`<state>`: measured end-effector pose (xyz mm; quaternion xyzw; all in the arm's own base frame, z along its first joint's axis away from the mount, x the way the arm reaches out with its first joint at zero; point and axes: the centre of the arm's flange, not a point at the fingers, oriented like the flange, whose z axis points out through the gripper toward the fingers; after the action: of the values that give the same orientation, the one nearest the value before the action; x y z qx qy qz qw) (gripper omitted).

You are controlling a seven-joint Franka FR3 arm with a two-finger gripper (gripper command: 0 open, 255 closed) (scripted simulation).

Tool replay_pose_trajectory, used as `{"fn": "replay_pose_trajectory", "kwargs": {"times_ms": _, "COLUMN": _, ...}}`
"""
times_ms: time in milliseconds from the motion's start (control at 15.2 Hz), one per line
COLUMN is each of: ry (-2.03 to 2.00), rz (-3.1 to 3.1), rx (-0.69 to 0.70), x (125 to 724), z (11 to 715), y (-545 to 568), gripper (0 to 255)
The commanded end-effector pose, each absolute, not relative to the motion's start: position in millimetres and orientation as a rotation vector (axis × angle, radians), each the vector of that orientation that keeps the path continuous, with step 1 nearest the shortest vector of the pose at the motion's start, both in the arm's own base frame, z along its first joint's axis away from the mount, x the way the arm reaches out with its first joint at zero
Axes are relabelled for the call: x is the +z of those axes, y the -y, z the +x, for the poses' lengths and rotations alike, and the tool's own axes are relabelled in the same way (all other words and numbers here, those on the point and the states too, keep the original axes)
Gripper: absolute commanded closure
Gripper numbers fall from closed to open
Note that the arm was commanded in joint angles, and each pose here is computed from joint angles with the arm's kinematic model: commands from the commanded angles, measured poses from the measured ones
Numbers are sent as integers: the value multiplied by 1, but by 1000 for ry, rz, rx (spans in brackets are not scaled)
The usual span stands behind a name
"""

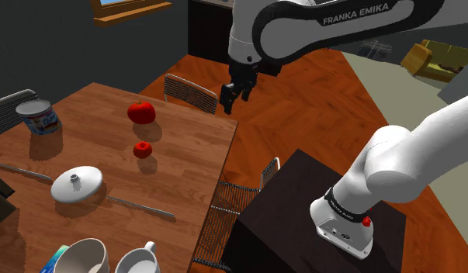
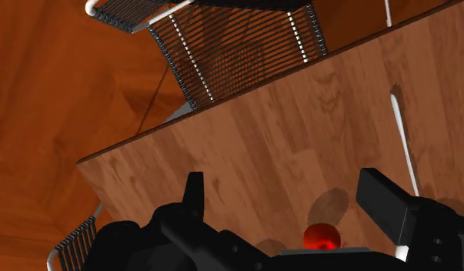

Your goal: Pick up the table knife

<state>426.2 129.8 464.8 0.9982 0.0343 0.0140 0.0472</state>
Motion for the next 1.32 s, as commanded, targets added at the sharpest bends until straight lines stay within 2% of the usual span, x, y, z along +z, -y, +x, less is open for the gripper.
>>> {"fn": "replay_pose_trajectory", "kwargs": {"times_ms": 0, "ry": -141, "rz": 3046, "rx": 30, "x": 447, "z": 440, "y": -147, "gripper": 0}}
{"fn": "replay_pose_trajectory", "kwargs": {"times_ms": 1254, "ry": -478, "rz": 3023, "rx": -99, "x": 270, "z": 518, "y": -311, "gripper": 0}}
